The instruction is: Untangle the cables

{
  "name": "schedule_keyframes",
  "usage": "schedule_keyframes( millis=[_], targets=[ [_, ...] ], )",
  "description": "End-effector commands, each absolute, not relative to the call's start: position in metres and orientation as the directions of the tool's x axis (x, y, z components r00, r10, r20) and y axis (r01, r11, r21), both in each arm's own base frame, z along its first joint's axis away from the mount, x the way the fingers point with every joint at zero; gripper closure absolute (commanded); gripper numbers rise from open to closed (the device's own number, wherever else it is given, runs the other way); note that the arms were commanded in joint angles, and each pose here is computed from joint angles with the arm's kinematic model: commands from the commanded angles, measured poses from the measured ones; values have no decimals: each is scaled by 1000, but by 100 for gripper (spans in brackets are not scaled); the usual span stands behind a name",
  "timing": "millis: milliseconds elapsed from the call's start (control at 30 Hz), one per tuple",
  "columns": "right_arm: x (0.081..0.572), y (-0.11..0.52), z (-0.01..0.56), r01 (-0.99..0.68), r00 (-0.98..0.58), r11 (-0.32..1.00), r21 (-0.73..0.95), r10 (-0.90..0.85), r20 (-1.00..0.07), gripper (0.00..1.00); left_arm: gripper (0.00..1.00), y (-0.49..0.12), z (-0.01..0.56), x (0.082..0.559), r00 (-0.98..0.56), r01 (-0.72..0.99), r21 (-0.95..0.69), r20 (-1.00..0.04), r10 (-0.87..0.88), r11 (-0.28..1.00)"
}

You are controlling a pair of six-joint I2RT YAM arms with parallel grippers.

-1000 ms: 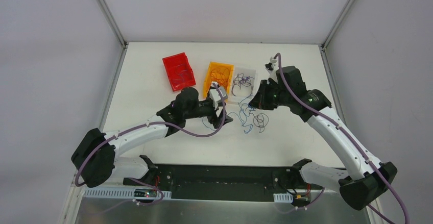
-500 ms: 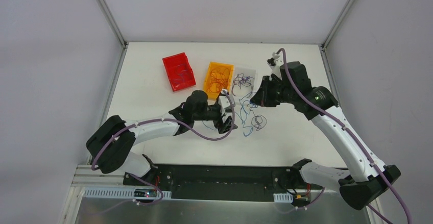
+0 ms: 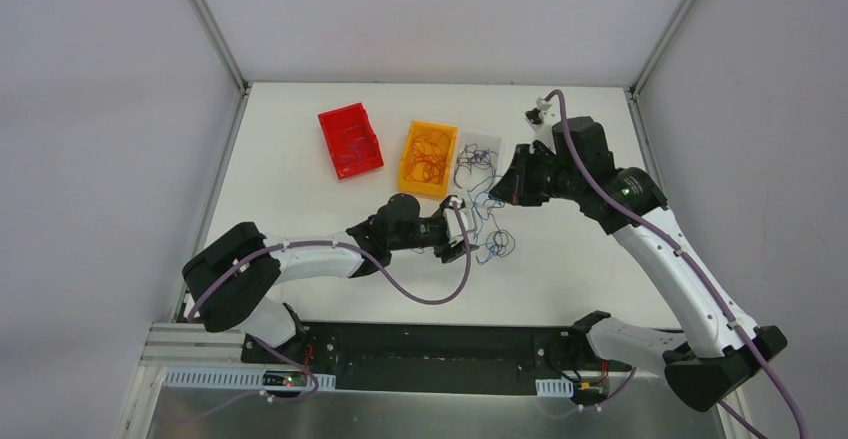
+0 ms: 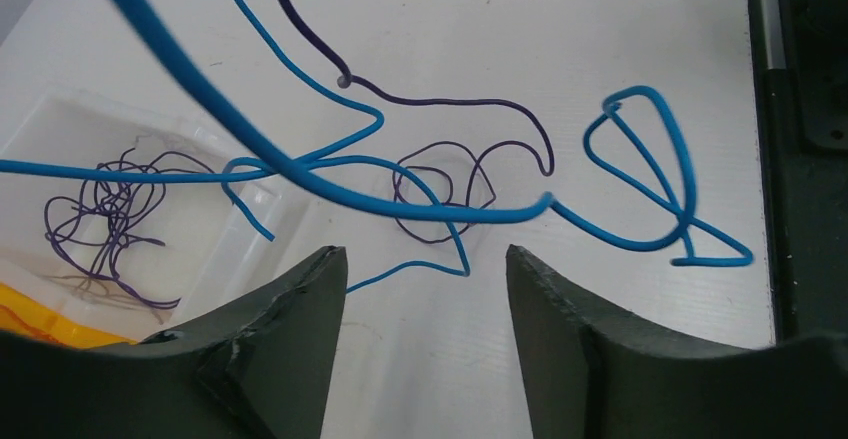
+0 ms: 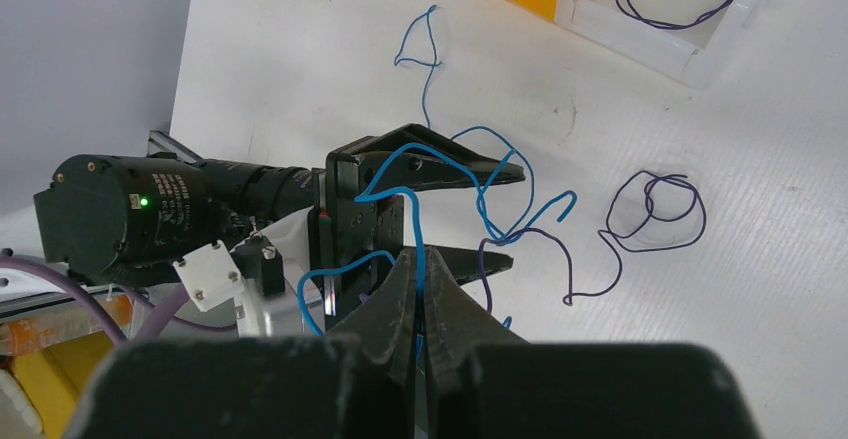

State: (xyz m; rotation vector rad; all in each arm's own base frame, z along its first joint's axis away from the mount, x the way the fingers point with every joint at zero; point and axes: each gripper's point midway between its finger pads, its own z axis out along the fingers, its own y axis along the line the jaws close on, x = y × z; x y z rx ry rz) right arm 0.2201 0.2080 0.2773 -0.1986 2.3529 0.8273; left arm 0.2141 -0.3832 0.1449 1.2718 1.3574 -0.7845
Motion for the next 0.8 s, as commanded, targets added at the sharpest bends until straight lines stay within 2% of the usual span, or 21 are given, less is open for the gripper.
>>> schedule_keyframes(
  millis=[0, 67, 167, 200, 233, 367, 433, 600, 767],
  targets=[
    [221, 211, 297, -354, -773, 766, 537, 85, -629, 100, 44, -391, 161, 227, 183, 935, 232, -963, 197, 267],
    [221, 211, 298, -350, -772, 765, 541, 91, -629, 100, 47, -393, 161, 232, 172, 931, 222, -967, 187, 291],
    [221, 211, 298, -349, -771, 764, 544, 96, -630, 100, 39, -395, 163, 234, 168, 929, 214, -971, 170, 303],
    [221, 211, 298, -349, -772, 762, 545, 96, -628, 100, 39, -396, 164, 233, 169, 932, 213, -971, 167, 294],
    [220, 211, 298, -349, -773, 762, 546, 95, -627, 100, 43, -397, 164, 232, 164, 935, 207, -972, 166, 290],
    [223, 205, 293, -327, -773, 781, 532, 104, -626, 100, 100, -393, 163, 230, 146, 936, 196, -972, 184, 293],
    [228, 196, 283, -283, -768, 817, 503, 121, -629, 100, 100, -385, 164, 232, 113, 928, 174, -974, 198, 328],
    [252, 129, 232, 60, -742, 929, 365, 286, -606, 100, 100, -323, 189, 264, -52, 747, 59, -988, 146, 662],
    [254, 76, 189, 359, -663, 867, 346, 498, -559, 100, 100, -232, 204, 283, -248, 504, -64, -966, 73, 861]
  ],
)
